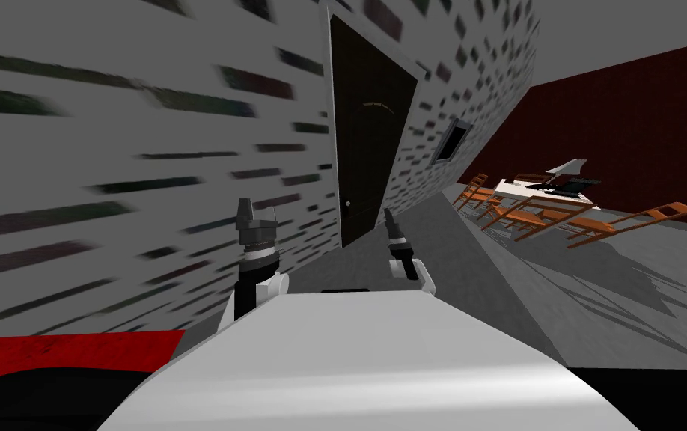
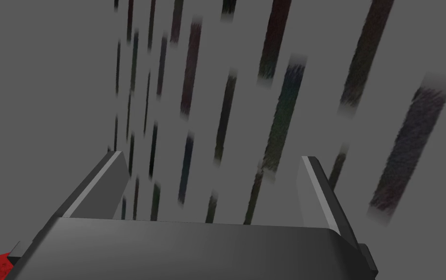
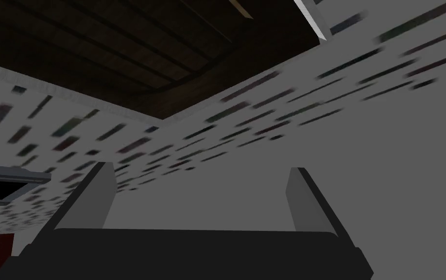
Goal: Pull the door open
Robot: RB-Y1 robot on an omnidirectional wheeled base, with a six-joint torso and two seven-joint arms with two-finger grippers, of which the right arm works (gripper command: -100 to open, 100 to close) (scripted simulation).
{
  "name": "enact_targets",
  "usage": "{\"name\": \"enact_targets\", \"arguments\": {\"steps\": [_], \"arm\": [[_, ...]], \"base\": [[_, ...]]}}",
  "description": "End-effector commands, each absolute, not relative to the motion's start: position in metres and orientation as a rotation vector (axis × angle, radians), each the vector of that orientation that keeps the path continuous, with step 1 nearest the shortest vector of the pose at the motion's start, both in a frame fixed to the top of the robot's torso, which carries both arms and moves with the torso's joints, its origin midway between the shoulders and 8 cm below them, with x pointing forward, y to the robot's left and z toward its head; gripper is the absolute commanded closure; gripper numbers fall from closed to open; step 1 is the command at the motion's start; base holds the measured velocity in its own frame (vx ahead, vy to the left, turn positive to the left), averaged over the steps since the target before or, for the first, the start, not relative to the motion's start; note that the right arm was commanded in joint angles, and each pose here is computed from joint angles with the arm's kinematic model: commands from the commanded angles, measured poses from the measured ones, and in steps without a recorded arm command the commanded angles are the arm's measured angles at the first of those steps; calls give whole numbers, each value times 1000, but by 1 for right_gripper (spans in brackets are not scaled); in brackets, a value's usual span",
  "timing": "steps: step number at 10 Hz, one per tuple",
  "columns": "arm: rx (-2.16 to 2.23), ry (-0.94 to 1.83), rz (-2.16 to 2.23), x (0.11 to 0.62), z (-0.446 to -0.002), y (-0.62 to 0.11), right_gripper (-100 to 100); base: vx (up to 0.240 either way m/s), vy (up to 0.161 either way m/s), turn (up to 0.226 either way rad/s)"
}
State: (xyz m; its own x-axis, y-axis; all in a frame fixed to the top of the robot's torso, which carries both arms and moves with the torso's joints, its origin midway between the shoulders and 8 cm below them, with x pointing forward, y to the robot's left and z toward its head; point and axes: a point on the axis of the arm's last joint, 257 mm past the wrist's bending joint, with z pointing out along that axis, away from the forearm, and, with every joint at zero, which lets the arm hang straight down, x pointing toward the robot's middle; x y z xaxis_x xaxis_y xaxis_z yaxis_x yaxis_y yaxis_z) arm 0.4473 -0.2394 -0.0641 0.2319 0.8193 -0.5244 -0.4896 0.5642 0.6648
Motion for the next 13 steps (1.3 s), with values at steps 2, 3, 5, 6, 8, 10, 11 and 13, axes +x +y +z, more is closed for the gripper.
{"name": "enact_targets", "arguments": {"steps": [2, 3, 5, 6, 8, 10, 11, 13], "arm": [[361, 1030, 864, 460, -83, -238, -100], [364, 1034, 863, 461, -86, -238, -100], [326, 1086, 800, 473, -104, -235, -100], [326, 1086, 800, 473, -104, -235, -100], [283, 1134, 737, 485, -120, -233, -100], [264, 1162, 706, 491, -131, -232, -100], [243, 1187, 676, 496, -140, -231, -100], [198, 1232, 617, 507, -157, -228, -100]], "base": [[57, -9, 66], [57, -13, 43], [71, -14, 83], [62, -21, 29], [64, -23, 79], [82, -18, 60], [57, -8, 51], [77, -21, 108]]}}
